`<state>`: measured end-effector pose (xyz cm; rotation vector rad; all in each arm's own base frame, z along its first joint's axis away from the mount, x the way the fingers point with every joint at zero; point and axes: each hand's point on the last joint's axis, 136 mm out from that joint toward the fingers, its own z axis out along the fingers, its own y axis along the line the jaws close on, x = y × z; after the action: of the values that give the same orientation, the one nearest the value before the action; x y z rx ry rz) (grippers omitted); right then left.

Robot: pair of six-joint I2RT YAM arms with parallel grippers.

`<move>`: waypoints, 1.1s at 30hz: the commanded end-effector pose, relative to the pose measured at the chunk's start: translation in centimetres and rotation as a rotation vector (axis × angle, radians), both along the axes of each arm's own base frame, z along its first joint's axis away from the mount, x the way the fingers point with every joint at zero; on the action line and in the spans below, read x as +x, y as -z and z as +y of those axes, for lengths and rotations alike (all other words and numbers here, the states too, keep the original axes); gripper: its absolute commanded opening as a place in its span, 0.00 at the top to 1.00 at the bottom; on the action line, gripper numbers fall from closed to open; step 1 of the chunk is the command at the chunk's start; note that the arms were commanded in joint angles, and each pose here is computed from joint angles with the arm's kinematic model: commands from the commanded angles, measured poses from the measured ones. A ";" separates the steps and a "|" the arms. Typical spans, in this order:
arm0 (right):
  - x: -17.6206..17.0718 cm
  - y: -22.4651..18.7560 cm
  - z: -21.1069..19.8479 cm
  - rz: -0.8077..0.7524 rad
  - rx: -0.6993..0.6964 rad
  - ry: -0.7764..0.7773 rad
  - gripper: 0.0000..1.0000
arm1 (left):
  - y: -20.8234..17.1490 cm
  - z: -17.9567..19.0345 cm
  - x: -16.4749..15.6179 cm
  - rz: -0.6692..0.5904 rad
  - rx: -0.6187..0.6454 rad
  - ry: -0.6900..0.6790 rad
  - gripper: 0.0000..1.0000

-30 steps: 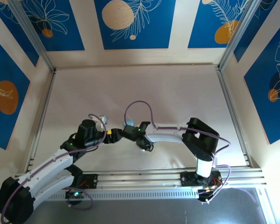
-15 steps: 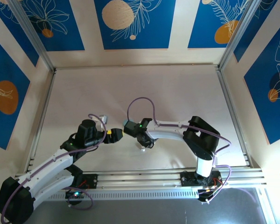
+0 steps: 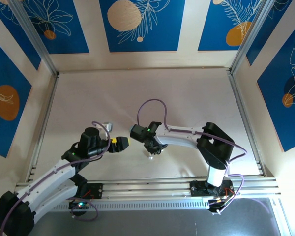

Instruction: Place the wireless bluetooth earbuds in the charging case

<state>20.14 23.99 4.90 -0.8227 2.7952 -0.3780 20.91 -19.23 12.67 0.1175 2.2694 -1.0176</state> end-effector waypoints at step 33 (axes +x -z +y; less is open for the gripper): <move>0.4 2.2 -0.5 0.074 -0.067 0.094 0.73 | 0.4 0.4 0.0 -0.001 0.019 0.001 0.00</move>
<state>20.68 23.60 2.60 -0.7669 2.8792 -0.4688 20.62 -19.06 12.14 0.1217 2.2909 -1.0059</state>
